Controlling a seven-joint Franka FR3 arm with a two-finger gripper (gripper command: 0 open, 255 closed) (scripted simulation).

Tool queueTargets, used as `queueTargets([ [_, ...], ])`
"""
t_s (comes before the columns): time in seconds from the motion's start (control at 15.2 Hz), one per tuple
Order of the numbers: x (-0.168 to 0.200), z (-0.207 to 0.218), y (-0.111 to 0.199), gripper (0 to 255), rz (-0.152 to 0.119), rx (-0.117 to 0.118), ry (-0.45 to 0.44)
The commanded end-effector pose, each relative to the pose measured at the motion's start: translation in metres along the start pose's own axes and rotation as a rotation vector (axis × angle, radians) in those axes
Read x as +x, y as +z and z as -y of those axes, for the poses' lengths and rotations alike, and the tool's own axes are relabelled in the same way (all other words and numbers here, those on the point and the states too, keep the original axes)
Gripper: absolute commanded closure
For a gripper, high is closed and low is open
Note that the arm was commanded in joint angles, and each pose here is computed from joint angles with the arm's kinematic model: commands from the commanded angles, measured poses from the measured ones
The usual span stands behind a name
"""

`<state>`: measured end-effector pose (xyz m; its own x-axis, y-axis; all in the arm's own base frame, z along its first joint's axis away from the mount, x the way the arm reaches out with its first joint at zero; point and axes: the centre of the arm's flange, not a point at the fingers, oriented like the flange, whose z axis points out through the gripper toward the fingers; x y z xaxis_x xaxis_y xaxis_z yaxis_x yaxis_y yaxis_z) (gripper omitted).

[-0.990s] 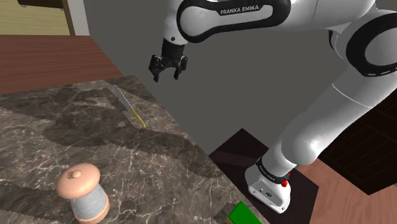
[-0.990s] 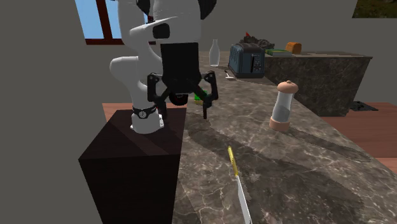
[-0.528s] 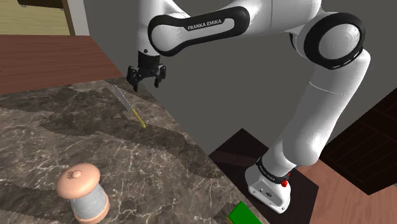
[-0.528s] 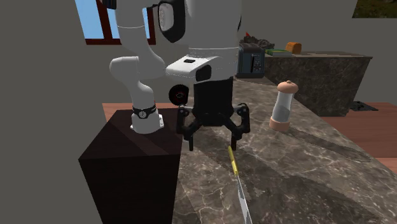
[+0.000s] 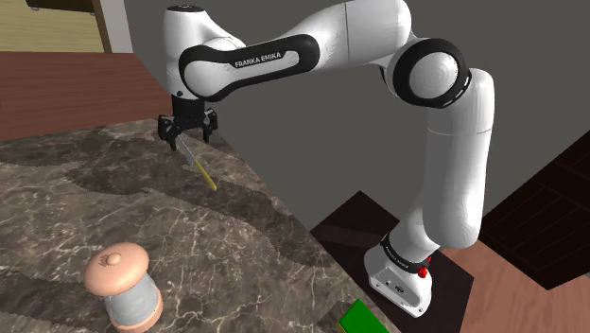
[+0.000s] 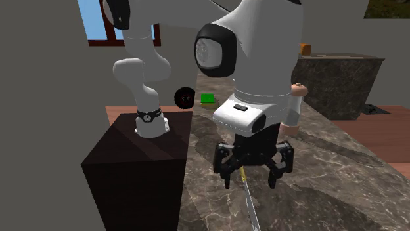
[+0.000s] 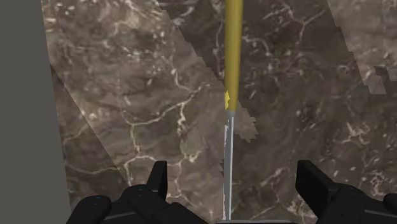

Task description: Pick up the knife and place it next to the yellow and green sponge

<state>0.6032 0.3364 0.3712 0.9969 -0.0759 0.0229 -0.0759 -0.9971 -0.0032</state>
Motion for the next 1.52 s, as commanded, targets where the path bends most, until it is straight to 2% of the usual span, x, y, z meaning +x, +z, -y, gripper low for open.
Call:
queueTargets([
  [0.0, 0.002, 0.003, 0.012, 0, 0.001, -0.001, 0.0],
  [0.33, 0.002, 0.003, 0.041, 0, 0.001, -0.001, 0.0],
  [0.86, 0.002, 0.003, 0.041, 0, 0.001, -0.001, 0.0],
  [0.92, 0.002, 0.003, 0.041, 255, 0.001, -0.001, 0.0],
  [1.45, 0.002, 0.003, 0.041, 255, 0.001, -0.001, 0.0],
])
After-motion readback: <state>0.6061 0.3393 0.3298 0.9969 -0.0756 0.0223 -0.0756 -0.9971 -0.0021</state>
